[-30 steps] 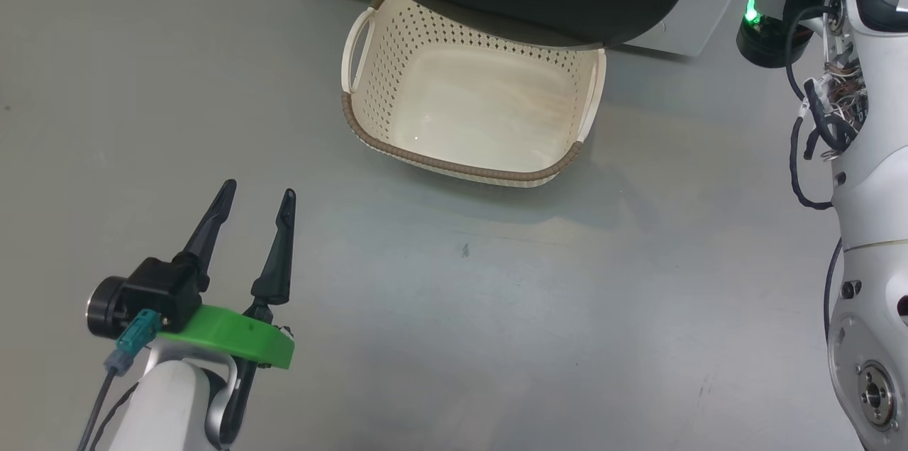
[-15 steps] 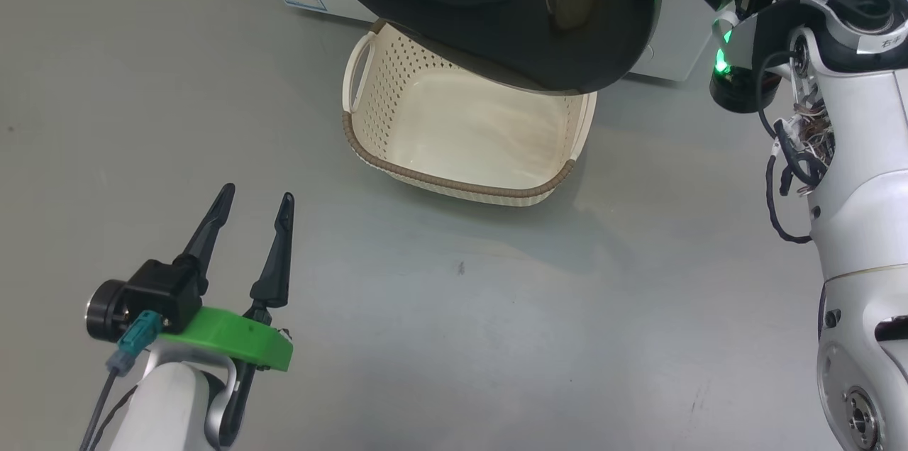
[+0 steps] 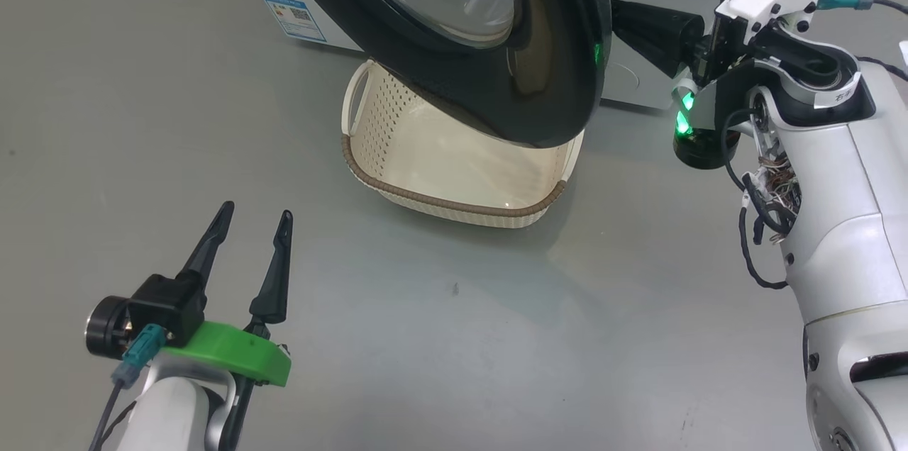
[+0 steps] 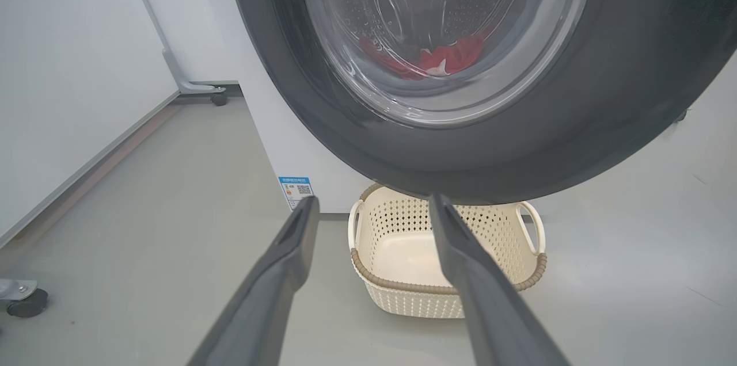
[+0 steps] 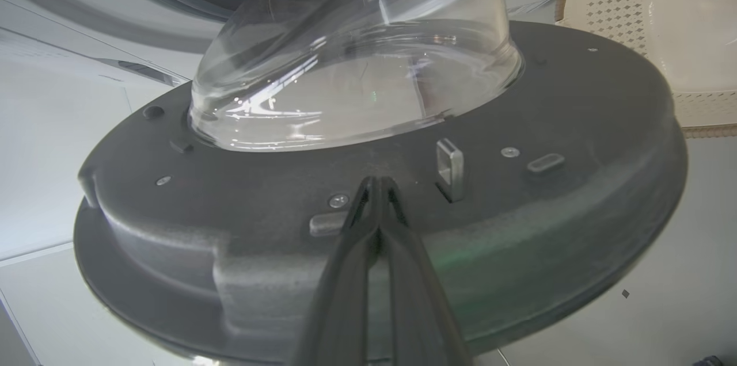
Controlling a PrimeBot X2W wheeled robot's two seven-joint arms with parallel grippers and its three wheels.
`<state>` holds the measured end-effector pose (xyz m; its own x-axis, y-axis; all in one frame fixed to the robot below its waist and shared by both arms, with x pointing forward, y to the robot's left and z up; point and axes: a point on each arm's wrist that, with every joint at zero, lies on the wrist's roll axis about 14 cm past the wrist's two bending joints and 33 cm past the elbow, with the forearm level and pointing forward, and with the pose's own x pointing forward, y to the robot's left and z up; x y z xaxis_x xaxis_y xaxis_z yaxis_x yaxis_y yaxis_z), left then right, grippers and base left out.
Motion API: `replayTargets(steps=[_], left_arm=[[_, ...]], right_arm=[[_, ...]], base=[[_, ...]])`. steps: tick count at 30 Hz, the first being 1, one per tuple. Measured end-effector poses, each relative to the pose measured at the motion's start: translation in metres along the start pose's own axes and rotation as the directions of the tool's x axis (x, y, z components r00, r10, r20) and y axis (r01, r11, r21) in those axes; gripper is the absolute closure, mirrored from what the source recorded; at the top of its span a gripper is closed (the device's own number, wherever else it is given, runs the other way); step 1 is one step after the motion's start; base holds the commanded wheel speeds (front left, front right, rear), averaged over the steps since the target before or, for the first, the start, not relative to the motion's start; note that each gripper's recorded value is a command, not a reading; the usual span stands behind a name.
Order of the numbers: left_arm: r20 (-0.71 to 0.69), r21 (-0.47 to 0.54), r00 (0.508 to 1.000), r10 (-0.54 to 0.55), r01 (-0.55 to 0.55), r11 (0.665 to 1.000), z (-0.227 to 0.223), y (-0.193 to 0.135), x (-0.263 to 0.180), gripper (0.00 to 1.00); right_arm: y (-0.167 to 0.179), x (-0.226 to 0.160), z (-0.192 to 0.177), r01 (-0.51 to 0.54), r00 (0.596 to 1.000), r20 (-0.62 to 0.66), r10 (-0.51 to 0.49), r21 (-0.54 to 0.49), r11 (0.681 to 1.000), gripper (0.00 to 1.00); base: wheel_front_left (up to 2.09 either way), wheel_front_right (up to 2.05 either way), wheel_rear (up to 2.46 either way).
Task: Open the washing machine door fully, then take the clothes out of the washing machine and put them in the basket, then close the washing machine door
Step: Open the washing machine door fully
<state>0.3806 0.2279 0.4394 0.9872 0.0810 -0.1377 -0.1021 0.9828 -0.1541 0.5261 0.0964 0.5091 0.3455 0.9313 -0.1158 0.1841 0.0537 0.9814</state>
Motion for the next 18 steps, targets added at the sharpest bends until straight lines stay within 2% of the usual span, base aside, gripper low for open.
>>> replayTargets(steps=[18], left_arm=[[0.021, 0.007, 1.000, -0.006, 0.006, 1.000, 0.007, -0.002, -0.012, 0.00]], right_arm=[[-0.001, 0.001, -0.052, 0.006, 0.993, -0.120, -0.008, -0.020, 1.000, 1.00]], base=[[0.00, 0.00, 0.00]])
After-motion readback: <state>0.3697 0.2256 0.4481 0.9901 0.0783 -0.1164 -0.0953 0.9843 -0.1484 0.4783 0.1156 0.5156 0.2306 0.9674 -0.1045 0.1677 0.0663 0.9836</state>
